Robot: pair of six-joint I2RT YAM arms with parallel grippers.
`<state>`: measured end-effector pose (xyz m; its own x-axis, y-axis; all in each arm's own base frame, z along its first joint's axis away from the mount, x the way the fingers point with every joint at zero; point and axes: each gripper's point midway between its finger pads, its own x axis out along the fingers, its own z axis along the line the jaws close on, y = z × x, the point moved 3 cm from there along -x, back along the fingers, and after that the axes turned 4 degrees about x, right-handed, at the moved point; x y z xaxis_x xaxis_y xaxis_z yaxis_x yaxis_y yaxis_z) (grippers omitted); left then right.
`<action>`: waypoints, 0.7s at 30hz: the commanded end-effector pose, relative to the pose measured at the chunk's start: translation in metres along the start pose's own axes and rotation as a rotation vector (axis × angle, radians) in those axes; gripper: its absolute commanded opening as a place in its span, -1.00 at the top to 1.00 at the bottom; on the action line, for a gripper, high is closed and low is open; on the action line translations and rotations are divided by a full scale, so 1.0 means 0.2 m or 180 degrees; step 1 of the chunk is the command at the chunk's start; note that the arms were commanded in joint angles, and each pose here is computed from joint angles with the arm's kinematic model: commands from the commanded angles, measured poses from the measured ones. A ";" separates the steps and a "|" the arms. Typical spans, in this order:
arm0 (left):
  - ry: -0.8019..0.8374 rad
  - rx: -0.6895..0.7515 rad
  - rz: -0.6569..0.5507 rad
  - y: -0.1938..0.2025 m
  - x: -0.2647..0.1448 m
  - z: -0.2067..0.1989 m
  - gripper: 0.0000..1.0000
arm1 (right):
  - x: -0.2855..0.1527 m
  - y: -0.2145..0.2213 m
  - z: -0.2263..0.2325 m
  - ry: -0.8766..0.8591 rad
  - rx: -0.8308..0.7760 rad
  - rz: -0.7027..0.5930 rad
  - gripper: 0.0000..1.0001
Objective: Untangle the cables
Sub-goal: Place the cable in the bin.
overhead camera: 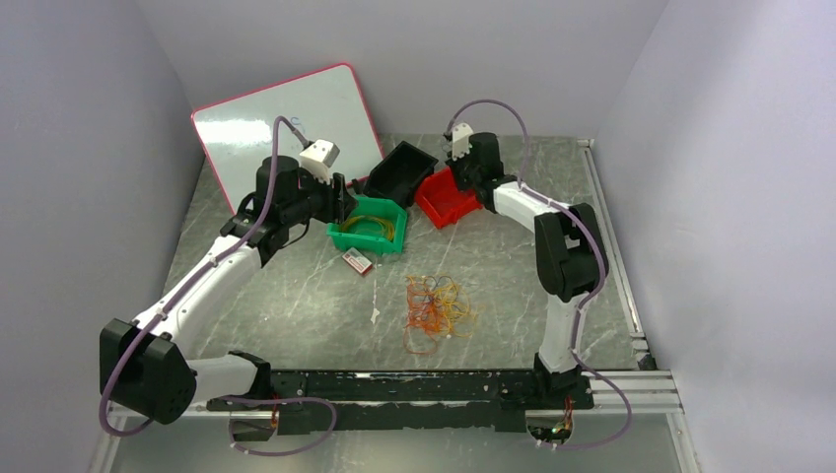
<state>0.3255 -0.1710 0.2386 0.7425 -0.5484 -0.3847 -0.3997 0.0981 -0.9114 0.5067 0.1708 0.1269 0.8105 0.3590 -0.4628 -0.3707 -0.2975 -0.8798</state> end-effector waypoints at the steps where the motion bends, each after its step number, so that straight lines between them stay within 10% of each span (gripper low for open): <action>1: 0.0047 0.0049 -0.0077 -0.03 0.00 0.00 -0.06 | 0.01 0.15 -0.02 0.0055 0.0078 0.0421 0.94; 21: 0.0028 0.0062 -0.0061 -0.04 -0.01 0.01 -0.04 | 0.12 0.23 -0.03 0.0121 0.0204 0.0794 0.49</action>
<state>0.3258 -0.1708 0.2377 0.7417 -0.5477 -0.3871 -0.3998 0.1023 -0.9109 0.5078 0.1647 0.0726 0.7071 0.2686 -0.6542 -0.5741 -0.3222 -0.7528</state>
